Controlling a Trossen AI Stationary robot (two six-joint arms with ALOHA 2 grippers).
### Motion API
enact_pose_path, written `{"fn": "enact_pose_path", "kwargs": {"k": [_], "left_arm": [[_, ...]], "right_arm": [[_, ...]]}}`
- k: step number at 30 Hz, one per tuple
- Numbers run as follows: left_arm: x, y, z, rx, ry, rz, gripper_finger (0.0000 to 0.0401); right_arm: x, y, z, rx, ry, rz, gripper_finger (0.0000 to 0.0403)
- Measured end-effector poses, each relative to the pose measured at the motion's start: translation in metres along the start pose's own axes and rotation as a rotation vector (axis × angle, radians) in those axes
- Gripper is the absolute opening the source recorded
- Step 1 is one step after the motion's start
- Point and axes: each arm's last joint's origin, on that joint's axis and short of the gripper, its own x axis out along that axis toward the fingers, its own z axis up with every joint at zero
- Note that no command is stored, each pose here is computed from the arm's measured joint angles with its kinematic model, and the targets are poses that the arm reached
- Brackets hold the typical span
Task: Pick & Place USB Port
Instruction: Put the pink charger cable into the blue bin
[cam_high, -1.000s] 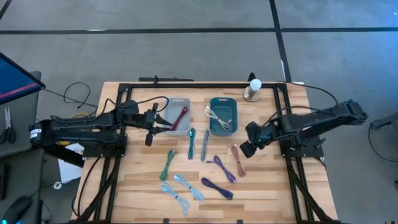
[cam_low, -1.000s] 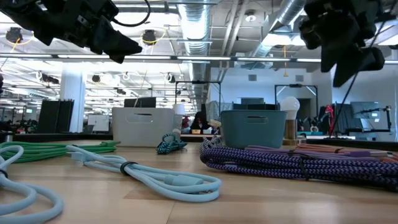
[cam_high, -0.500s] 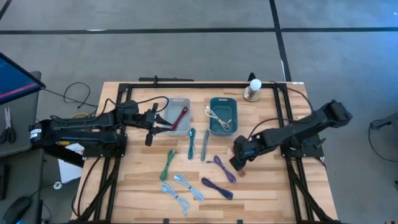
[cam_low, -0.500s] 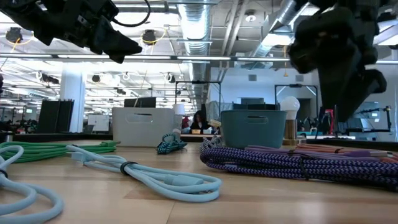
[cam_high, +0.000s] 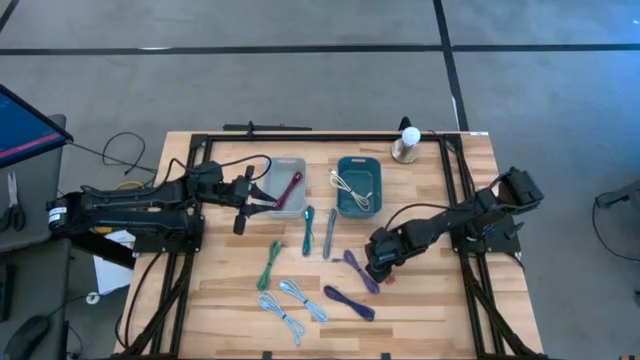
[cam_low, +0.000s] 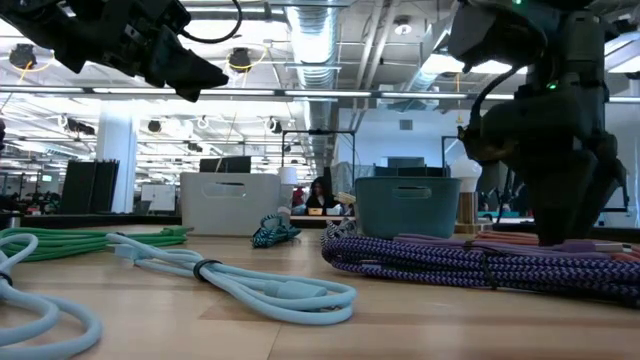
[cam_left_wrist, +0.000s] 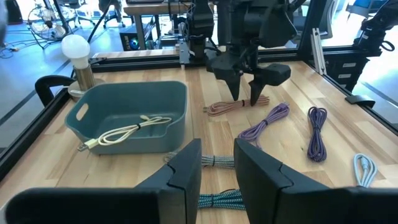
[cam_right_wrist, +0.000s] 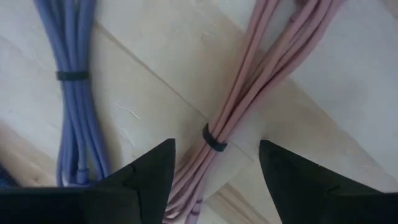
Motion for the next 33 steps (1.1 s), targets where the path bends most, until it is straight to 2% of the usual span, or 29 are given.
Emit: {"fn": "enact_pose_path", "kwargs": {"k": [7, 19, 26, 33], "left_arm": [[0.000, 0.000, 0.000, 0.000, 0.000, 0.000, 0.0095], [0.000, 0.000, 0.000, -0.001, 0.000, 0.000, 0.0095], [0.000, 0.000, 0.000, 0.000, 0.000, 0.000, 0.0095], [0.000, 0.000, 0.000, -0.001, 0.001, 0.000, 0.0095]], "right_arm": [[0.000, -0.001, 0.000, 0.001, 0.005, -0.004, 0.0184], [0.001, -0.003, -0.001, -0.026, 0.003, -0.034, 0.0016], [-0.001, -0.002, 0.001, -0.050, 0.025, -0.011, 0.0012], [-0.018, 0.018, 0.012, -0.179, 0.000, 0.078, 0.0005]]}}
